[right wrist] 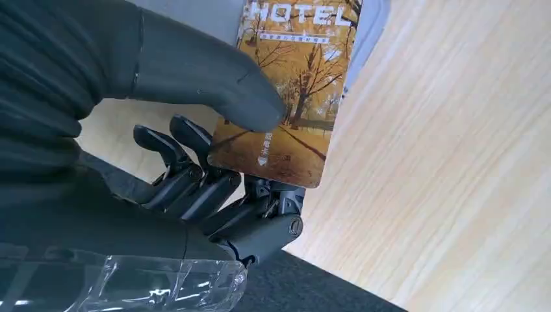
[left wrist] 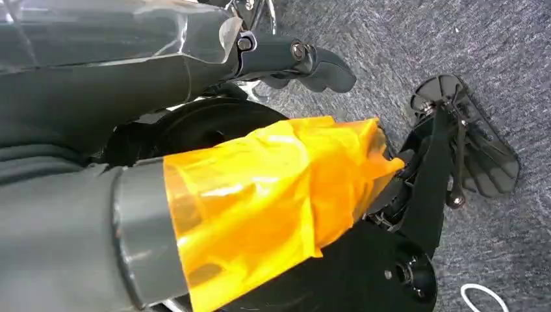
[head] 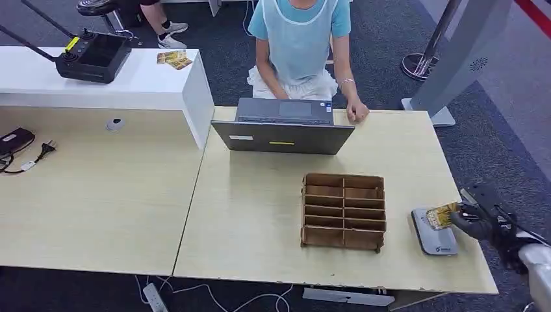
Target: Pass the card to the sensor for recognition and then transmit it.
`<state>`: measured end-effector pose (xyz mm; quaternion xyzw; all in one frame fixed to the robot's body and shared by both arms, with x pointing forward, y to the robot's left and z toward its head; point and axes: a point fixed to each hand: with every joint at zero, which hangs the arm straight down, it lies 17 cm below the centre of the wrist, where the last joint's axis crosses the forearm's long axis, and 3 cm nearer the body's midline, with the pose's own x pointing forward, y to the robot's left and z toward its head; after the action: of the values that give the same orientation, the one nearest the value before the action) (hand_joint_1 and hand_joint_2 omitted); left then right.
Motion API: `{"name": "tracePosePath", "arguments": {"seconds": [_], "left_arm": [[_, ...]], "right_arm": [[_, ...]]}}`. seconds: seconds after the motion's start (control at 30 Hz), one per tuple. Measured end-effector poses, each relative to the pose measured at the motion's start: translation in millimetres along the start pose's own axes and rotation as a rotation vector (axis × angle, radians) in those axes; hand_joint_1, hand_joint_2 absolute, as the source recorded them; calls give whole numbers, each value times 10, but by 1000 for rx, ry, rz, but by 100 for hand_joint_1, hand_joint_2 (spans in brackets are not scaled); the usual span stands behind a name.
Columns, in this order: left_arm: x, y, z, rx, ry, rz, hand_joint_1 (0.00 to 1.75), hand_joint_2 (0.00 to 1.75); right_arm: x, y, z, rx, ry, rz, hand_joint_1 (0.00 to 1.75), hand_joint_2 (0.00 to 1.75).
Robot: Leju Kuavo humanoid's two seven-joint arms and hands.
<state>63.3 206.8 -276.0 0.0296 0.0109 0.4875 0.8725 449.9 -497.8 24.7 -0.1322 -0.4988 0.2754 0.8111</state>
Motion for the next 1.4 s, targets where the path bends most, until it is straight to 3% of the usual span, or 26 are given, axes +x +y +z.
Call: {"name": "tracePosePath", "arguments": {"seconds": [0.53,1.17,1.4], "left_arm": [[-4,-5,3,-3,-10,8,0,0],[-15,-28,8,-15,-12,-7,0,0],[-31,-57,13,-35,-15,-52,0,0]], "right_arm": [[651,-406,178,-21,-202,-91,175,175],[1455,-587,207,-75,-362,-11,175,175],[2010,-653,143,-144,-447,45,175,175]]}}
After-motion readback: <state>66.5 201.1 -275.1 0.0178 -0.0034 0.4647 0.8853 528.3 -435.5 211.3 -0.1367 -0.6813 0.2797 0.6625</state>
